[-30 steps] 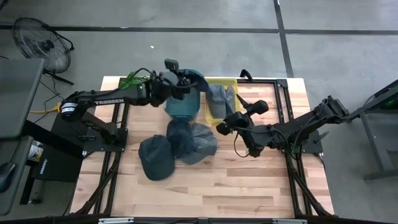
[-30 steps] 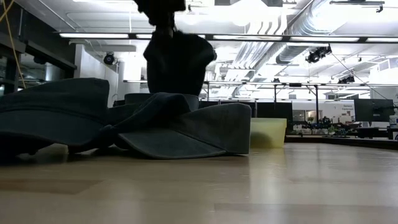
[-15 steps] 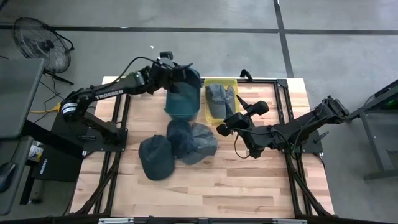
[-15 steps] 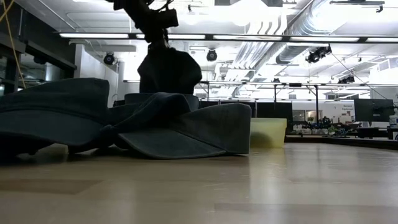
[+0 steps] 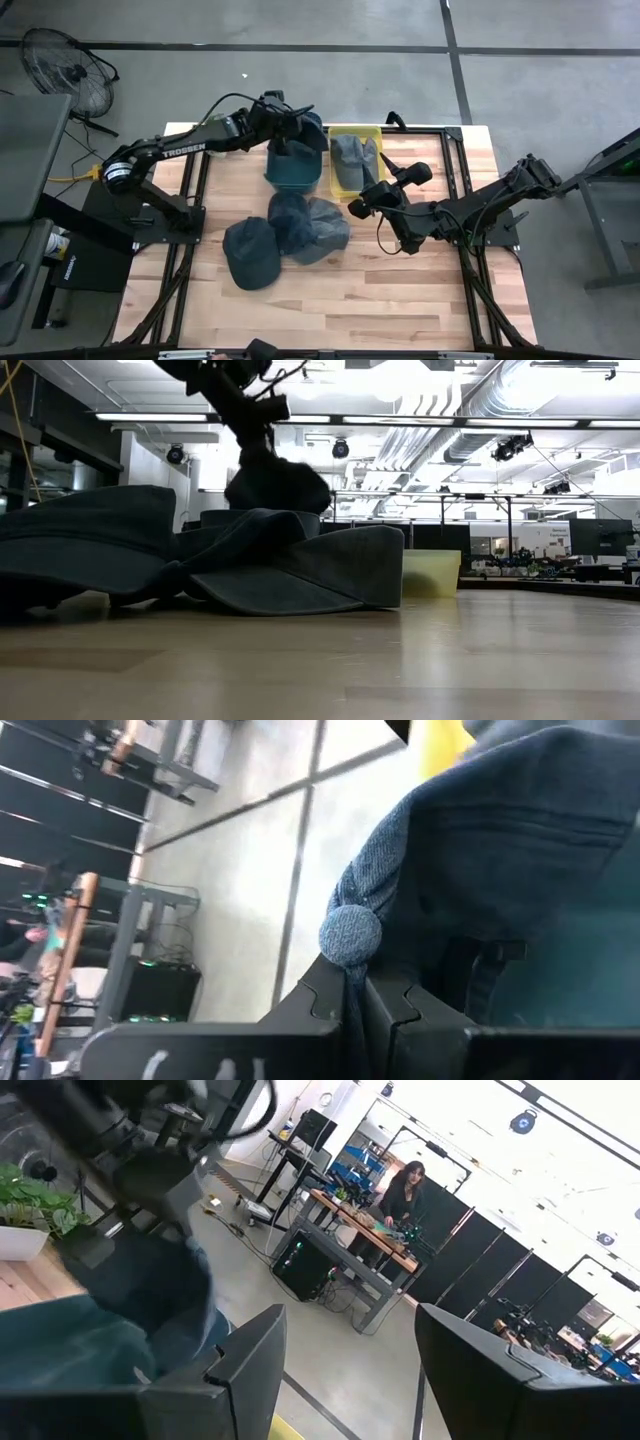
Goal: Pick & Place hat
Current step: Put the right blue cap into the blue bin
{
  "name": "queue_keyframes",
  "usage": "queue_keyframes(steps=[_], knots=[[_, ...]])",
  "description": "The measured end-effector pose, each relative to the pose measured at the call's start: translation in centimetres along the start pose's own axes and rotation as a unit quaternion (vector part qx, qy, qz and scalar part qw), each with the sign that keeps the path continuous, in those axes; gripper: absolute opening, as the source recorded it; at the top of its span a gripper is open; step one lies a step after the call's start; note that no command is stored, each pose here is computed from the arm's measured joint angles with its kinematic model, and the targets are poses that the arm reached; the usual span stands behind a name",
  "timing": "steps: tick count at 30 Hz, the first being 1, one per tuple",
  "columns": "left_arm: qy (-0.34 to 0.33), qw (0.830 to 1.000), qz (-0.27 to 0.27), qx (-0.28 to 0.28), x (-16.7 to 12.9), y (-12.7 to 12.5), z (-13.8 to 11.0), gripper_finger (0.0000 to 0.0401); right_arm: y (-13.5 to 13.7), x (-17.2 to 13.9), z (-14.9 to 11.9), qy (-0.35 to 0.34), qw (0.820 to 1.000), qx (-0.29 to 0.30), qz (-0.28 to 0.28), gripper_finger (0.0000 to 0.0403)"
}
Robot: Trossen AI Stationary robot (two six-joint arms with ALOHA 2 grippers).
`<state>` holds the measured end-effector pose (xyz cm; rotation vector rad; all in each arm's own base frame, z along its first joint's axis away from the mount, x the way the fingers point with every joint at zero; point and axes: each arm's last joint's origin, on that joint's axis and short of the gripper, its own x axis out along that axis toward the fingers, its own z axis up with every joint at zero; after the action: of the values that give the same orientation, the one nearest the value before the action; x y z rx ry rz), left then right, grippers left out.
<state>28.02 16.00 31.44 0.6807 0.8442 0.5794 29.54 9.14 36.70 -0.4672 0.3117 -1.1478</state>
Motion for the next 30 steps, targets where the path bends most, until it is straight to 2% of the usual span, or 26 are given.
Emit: queue_keyframes(steps=[11, 20, 24, 30], knots=[[0.008, 0.998, -0.061, -0.012, 1.0, -2.8, -1.9, 0.0, 0.0, 0.0, 0.0, 0.0, 1.0, 0.0, 0.0, 0.0213], [0.018, 0.998, -0.064, -0.018, 1.4, -3.8, -2.7, 0.0, 0.0, 0.0, 0.0, 0.0, 1.0, 0.0, 0.0, 0.0212], [0.021, 0.996, -0.087, -0.018, 1.5, -4.1, -2.9, 0.0, 0.0, 0.0, 0.0, 0.0, 1.0, 0.002, 0.0, 0.0212], [0.055, 0.991, -0.116, -0.038, 3.4, -5.8, -3.4, 0.0, 0.0, 0.0, 0.0, 0.0, 1.0, 0.014, 0.0, 0.0211]])
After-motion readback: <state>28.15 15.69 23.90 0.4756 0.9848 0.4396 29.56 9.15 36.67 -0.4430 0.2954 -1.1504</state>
